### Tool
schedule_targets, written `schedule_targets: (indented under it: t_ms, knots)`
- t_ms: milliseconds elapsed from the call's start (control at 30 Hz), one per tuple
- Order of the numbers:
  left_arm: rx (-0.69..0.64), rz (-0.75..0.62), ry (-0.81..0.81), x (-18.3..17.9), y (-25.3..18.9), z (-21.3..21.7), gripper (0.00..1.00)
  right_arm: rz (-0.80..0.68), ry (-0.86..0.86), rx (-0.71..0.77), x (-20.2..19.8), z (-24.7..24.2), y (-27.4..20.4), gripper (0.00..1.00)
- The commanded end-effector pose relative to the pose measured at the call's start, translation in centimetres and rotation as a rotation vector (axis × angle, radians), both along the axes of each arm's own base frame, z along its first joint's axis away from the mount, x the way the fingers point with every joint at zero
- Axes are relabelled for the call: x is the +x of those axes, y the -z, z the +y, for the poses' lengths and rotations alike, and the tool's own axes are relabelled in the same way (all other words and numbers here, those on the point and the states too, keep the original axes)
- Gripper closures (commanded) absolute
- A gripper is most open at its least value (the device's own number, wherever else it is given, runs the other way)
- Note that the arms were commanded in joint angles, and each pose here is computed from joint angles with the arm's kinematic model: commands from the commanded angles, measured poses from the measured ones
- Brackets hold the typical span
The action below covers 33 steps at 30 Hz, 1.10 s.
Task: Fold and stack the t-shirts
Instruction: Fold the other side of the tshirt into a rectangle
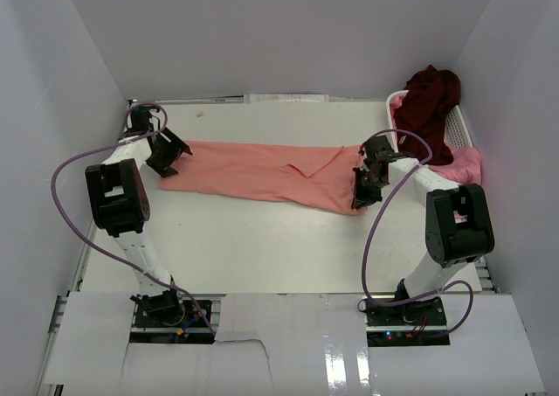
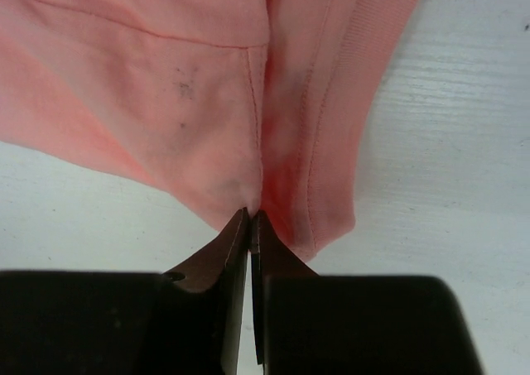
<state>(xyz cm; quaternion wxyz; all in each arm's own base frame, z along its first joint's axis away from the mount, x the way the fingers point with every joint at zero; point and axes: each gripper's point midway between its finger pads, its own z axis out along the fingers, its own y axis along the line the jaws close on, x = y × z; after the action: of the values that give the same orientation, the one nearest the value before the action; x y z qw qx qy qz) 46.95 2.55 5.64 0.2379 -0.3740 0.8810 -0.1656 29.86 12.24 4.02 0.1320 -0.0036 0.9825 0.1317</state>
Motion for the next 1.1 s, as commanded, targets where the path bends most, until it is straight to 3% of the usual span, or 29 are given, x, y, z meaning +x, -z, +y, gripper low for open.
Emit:
schedule_targets:
  t_ms: [0,900,1067]
  knots:
    - [0.037,-0.023,0.022,0.8,-0.2,-0.1,0.14,0.000,0.002,-0.034,0.3,-1.0,0.0,0.92]
    - [0.189,0.069,-0.007,-0.9,2.9,1.6,0.14,0.044,0.082,-0.142,1.8,-5.3,1.3,0.92]
    - [0.189,0.064,-0.006,-0.9,2.5,1.6,0.14,0.024,0.095,-0.168,2.3,-5.9,0.7,0.77]
